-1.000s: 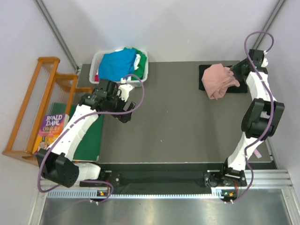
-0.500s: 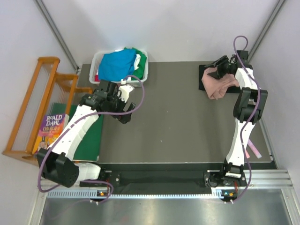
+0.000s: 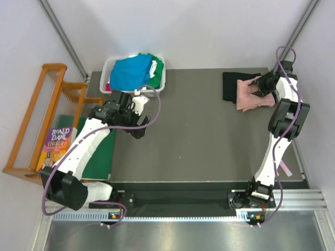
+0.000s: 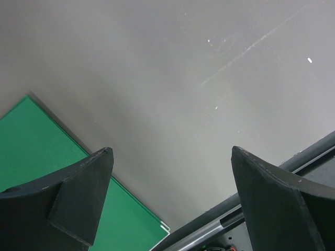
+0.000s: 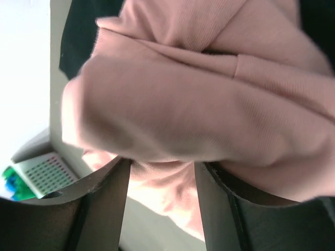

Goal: Fold and stack the t-shirts
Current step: Neatly place the folded tshirt to the corner

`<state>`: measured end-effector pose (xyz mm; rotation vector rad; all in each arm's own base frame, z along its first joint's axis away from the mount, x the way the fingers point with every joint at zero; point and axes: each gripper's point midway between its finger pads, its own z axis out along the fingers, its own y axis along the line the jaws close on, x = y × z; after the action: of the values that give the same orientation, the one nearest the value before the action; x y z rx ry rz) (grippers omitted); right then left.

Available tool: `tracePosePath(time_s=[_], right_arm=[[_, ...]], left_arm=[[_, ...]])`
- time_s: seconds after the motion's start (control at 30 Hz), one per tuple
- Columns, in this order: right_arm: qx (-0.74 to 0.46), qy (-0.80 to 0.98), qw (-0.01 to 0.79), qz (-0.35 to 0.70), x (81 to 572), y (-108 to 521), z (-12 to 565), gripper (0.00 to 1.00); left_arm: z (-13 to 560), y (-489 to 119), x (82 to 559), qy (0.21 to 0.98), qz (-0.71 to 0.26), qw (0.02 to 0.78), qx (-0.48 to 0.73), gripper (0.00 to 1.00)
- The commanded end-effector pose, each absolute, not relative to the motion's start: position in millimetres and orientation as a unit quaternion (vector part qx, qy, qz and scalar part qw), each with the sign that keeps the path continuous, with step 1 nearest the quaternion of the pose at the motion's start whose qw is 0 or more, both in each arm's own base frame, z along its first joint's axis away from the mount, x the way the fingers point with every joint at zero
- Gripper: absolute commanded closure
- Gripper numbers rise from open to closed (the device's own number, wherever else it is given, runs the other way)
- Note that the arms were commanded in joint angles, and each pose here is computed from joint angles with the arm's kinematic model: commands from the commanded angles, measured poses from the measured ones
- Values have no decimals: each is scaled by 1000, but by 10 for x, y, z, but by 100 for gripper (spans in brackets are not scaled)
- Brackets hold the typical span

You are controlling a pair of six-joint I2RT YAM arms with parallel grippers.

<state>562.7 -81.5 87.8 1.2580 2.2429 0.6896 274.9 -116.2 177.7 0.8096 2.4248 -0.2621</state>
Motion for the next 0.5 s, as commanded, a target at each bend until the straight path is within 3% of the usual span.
tracePosePath(time_s=[0.0, 0.23, 0.47], right_arm=[[454, 838, 256, 163, 5596, -1259, 617, 46], [410, 856, 237, 210, 5714, -1090, 641, 38], [296, 825, 281, 391, 5819, -403, 1726, 14]], left_arm=[[1843, -1110, 2715, 901, -90, 299, 302, 1], [1836, -1118, 2699, 901, -94, 298, 300, 1], [1856, -1170, 2746, 900, -104, 301, 298, 1]])
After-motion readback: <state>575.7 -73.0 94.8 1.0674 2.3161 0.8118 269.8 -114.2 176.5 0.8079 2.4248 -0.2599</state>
